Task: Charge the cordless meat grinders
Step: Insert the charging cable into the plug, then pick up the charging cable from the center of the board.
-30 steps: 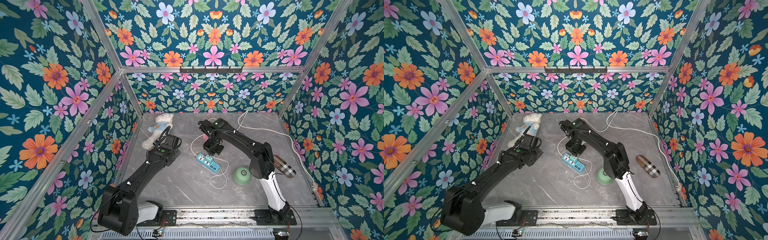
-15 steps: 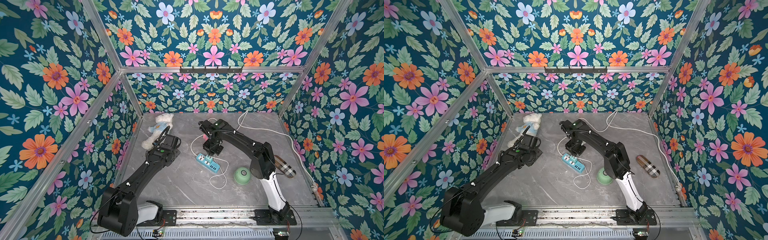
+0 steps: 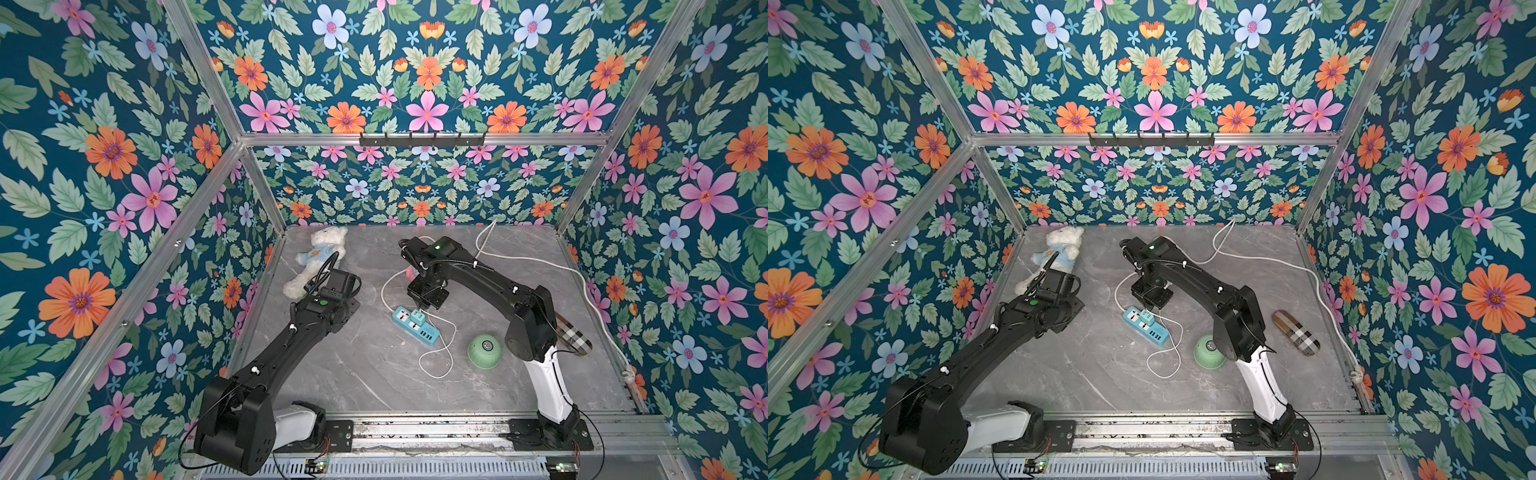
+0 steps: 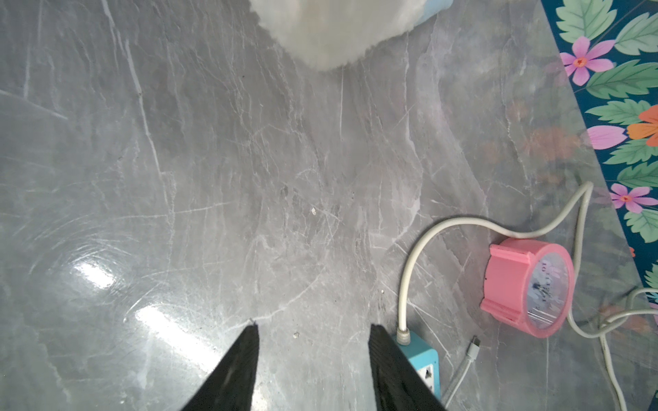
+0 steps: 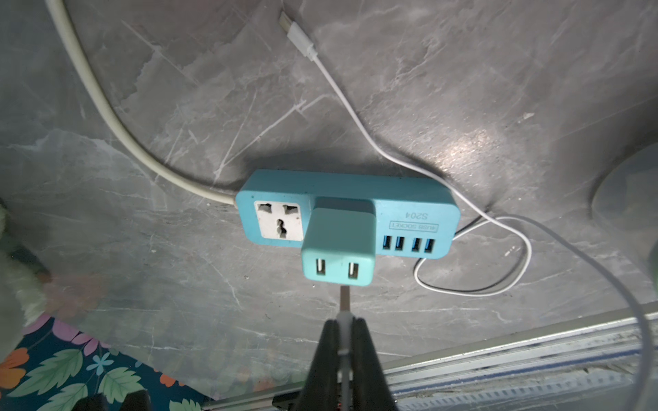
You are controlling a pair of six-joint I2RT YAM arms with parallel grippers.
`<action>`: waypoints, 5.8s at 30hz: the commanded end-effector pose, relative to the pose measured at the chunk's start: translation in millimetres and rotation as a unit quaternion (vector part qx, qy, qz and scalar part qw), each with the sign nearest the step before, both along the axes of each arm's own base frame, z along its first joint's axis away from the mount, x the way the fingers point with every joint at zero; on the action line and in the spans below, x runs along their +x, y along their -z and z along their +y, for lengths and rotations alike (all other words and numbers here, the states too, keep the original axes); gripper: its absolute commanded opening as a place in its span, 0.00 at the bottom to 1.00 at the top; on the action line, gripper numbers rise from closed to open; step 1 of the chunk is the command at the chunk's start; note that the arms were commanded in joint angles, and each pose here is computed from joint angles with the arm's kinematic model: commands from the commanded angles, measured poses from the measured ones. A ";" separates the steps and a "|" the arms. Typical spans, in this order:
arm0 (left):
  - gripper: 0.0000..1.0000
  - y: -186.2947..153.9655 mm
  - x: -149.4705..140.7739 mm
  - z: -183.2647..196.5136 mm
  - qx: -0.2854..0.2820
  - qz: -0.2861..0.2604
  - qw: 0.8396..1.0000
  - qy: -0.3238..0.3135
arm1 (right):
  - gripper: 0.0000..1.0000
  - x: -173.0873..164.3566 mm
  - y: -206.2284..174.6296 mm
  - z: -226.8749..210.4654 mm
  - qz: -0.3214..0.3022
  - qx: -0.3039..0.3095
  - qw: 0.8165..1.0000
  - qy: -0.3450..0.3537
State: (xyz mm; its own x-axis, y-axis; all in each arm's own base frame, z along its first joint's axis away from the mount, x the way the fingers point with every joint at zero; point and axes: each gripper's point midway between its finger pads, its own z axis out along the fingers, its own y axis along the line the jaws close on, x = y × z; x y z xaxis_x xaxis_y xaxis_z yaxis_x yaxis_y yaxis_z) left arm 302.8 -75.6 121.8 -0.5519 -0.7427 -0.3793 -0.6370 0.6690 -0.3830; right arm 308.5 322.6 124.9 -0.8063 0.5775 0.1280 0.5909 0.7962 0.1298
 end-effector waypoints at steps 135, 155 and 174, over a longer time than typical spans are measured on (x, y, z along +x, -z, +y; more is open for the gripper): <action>0.52 -42.3 20.1 -14.1 0.010 -0.103 0.989 0.107 | 0.27 96.9 103.4 -36.0 -0.053 -0.072 0.918 -0.388; 0.52 -121.4 39.7 -30.5 0.041 -0.280 0.939 0.195 | 0.00 120.5 42.1 -77.4 -0.141 -0.177 0.924 -0.308; 0.58 -219.4 -7.1 -204.1 -0.021 -0.472 0.725 0.502 | 0.00 84.4 -143.8 -86.9 -0.409 -0.057 0.887 -0.207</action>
